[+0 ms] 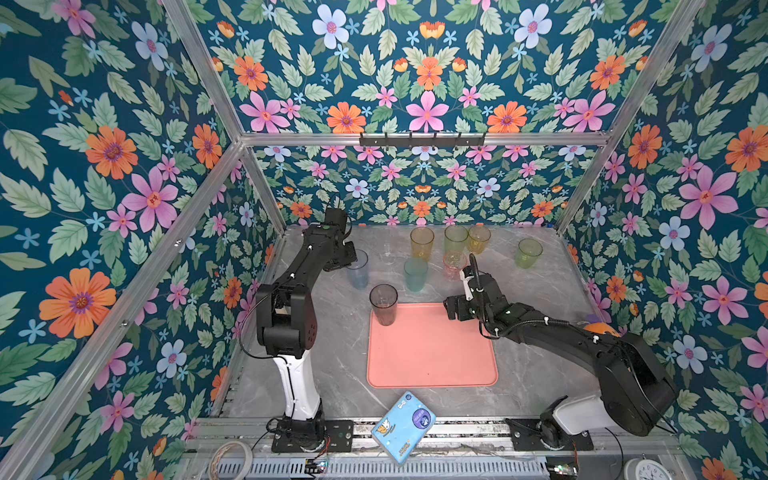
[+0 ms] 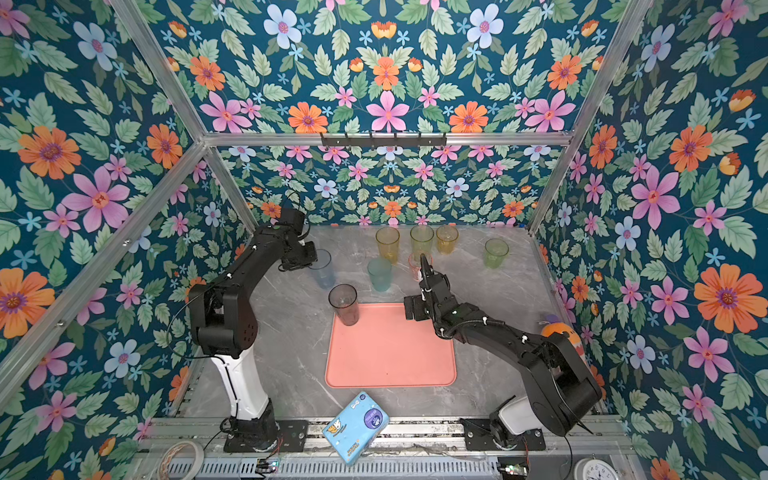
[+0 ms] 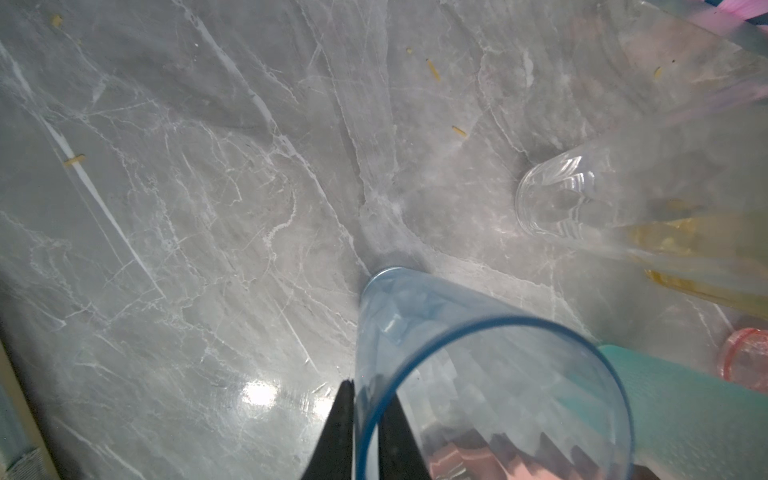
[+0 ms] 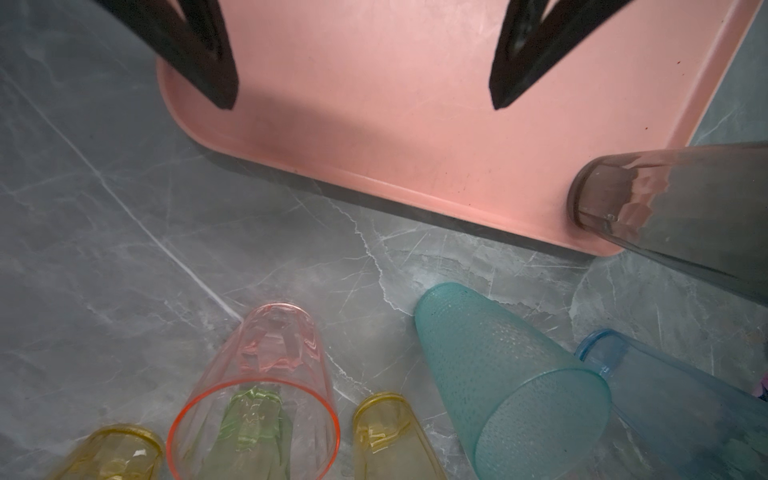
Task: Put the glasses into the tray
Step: 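Lower the left gripper onto the light blue glass and grasp it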
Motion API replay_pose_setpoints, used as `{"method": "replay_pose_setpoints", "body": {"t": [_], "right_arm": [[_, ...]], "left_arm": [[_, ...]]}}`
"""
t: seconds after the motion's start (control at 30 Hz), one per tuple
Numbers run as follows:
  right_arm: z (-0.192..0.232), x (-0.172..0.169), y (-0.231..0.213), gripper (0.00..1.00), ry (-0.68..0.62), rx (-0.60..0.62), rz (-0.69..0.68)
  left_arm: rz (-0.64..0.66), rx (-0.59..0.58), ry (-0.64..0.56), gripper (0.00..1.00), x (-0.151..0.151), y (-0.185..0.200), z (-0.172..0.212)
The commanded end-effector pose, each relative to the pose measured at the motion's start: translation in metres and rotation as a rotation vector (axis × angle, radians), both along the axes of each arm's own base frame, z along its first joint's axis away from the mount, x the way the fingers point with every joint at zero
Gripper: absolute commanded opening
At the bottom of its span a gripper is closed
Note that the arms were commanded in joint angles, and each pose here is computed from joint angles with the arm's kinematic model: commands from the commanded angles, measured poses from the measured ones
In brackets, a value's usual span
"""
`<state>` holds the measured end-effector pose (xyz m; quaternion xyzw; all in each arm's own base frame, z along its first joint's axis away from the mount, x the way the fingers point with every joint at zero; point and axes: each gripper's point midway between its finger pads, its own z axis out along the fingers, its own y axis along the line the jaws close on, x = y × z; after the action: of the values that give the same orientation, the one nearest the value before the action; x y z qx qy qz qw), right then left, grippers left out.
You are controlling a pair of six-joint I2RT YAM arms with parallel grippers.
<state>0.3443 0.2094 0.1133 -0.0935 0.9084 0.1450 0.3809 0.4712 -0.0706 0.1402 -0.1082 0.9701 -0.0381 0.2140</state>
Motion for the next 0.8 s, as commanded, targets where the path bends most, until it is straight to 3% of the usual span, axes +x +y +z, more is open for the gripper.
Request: {"method": "replay_pose_setpoints", "body": {"t": [0.0,0.5,0.77], "right_arm": [[0.003,0.002,0.001,0.96,-0.011,-0.001,0.004],[0.0,0.002,0.003,0.96,0.001,0.0,0.009],[0.0,0.002,0.004,0.96,0.003,0.002,0.012]], "left_arm": [[-0.013,0.018,0.005,0.13,-0.001,0.003,0.001],[-0.034,0.036,0.019,0.09,-0.007,0.005,0.004],[-0.045,0.042,0.025,0.03,-0.015,0.006,0.014]]}}
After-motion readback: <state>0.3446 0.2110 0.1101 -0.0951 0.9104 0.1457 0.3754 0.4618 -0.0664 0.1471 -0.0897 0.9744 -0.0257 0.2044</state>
